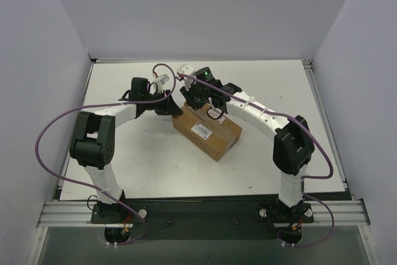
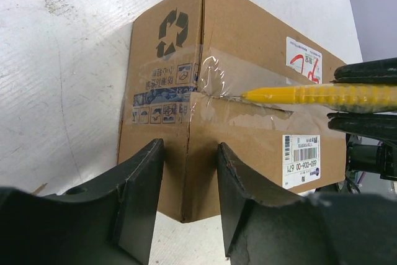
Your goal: Unpack the express box
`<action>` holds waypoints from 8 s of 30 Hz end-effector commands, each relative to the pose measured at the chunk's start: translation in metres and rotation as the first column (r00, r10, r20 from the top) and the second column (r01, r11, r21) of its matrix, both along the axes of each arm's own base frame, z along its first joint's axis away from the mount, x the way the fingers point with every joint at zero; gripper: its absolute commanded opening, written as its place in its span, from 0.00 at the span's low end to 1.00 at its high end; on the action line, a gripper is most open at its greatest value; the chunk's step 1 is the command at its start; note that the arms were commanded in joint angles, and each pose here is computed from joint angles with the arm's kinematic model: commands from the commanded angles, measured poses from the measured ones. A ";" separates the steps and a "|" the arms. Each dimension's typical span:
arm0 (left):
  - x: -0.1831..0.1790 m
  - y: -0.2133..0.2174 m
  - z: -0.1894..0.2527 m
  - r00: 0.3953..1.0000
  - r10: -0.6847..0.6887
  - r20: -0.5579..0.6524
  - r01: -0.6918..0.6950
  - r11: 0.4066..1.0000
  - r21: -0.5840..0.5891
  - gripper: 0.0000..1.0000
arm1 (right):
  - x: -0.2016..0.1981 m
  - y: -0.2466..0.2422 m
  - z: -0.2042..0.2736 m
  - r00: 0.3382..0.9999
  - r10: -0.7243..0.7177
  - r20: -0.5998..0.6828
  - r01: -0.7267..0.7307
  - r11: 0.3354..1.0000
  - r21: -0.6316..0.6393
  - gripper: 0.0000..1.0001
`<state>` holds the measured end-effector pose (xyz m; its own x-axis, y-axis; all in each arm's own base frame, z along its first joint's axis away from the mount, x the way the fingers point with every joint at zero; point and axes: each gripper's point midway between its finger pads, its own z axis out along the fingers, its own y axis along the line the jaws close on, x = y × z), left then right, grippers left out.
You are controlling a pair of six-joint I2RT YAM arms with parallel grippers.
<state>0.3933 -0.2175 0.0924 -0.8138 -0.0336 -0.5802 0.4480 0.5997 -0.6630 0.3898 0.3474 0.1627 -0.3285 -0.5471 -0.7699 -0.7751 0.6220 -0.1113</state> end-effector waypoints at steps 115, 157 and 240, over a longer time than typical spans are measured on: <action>-0.038 -0.065 -0.027 0.998 0.051 0.030 -0.048 0.994 -0.097 0.00 | -0.035 -0.045 -0.006 0.970 -0.235 -0.056 0.231 0.970 -0.076 0.00; -0.026 -0.058 -0.038 0.991 0.136 -0.003 -0.135 0.989 -0.061 0.00 | -0.082 -0.094 0.003 0.947 -0.301 -0.109 0.278 0.942 -0.186 0.00; -0.004 -0.081 0.018 0.983 -0.022 0.182 0.047 0.990 -0.132 0.26 | -0.203 -0.216 -0.017 0.845 -0.371 -0.385 0.252 0.912 -0.324 0.00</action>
<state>0.3999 -0.2925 0.1098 -0.6862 -0.1656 -0.7083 0.5333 0.5478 -0.6447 0.1811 0.1565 0.1453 -0.7406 -0.5514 -0.3841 -0.6100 0.7914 0.0401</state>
